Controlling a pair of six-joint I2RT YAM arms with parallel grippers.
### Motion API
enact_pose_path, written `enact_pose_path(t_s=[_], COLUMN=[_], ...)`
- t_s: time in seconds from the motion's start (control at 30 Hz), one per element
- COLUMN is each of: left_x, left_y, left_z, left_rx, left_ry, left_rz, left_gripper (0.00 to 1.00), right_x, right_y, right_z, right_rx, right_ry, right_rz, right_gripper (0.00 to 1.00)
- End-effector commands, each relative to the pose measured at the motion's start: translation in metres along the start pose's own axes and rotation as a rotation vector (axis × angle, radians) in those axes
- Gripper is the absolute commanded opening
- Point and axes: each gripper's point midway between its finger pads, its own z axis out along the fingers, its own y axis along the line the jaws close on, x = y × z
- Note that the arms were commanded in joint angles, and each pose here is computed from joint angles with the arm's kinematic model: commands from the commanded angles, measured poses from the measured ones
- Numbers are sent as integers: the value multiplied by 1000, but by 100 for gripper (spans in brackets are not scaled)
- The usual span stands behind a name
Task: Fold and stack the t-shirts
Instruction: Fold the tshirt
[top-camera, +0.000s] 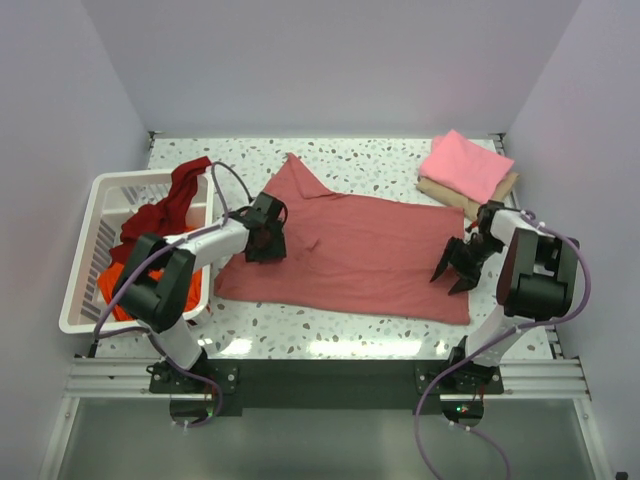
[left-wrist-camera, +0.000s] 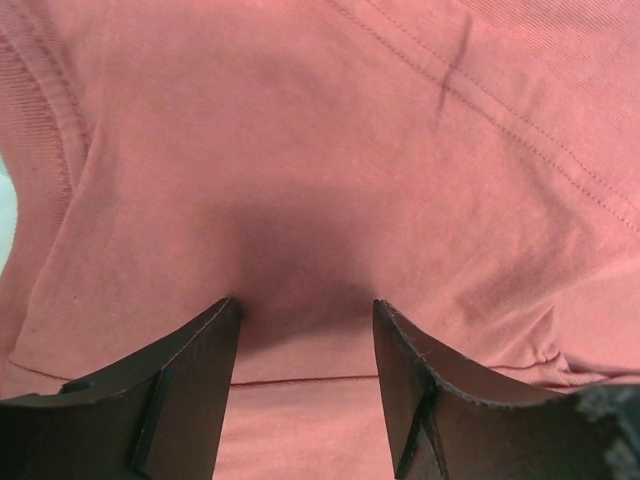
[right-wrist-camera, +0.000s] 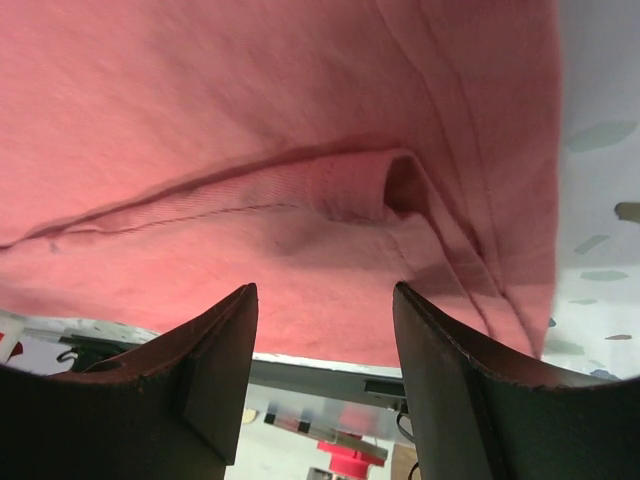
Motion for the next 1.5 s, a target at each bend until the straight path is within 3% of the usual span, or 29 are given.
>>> enact_pose_path(t_s=[0.0,0.27,0.4,0.53,0.7,0.93,1.47], left_x=[-8,-84,-123,-152,-172,-153,-76], left_y=[-17,-60,-91,-105,-119,-111,-68], left_z=[-21,-79,-96,-88,-56,-26,13], left_rx=[47,146,230,217,219,256,202], left_ry=[-26,-152,-211,-228,-218,-172,-61], left_rz=[-12,-4,26,83,142,130,114], left_gripper=[61,77,83,91,91,91,89], right_x=[7,4,-28,-64,-101,-121,-86], right_y=[-3,12,34,49,59,55,-7], right_z=[-3,-51,-87,-87,-80,-59,14], right_rx=[15,-21,-72,-106,-125,-102,123], right_ry=[-17,-130,-260,-292,-328,-334,-145], right_rz=[23,-2,-39,-58,-74,-74,-6], right_gripper=[60,61,61,61,61,61,60])
